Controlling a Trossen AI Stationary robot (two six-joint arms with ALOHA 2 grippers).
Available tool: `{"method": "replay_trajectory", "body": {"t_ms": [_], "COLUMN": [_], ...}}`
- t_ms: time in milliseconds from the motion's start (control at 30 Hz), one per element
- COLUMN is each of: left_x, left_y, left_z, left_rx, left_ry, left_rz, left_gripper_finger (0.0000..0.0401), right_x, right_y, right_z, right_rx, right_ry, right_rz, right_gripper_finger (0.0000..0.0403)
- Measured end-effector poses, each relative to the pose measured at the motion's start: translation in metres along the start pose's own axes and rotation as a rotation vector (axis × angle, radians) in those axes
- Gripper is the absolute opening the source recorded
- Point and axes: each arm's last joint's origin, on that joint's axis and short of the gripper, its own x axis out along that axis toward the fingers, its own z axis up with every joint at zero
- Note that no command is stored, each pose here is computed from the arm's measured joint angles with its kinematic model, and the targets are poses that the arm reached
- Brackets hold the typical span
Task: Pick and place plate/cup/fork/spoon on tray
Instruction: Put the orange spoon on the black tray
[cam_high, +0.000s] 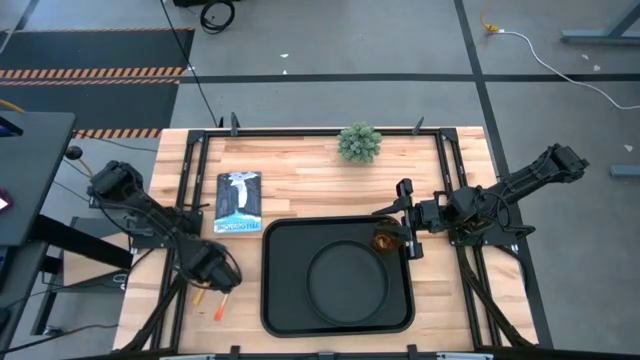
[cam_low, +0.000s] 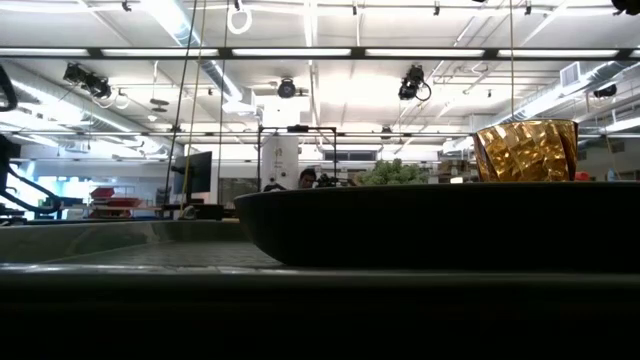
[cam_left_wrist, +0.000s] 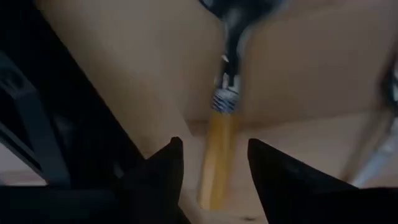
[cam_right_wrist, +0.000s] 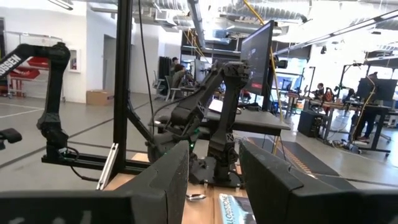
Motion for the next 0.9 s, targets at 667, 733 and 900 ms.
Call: {"method": "replay_trajectory", "body": {"t_ms": [667,733,900], "left_x": [0.018,0.018,0.014], "left_y": [0.007,0.007,0.008], "left_z": [0.036,0.038,0.039], "left_rx": [0.04,0.041,0.057], "left_ry": [0.138,0.145,0.116], "left_rz": [-0.06,-0.06,-0.027], "left_gripper_finger": [0.0061,0.0059,0.0056], "right_x": [0.0,0.0,0.0], "right_y": [0.0,0.0,0.0], "right_z": [0.0,0.0,0.0], "right_rx": [-0.004,-0.004,-0.004], "right_ry": [0.002,0.002,0.002], "right_rz": [0.001,0.001,0.001], "right_gripper_finger": [0.0149,0.0149,0.0149]}}
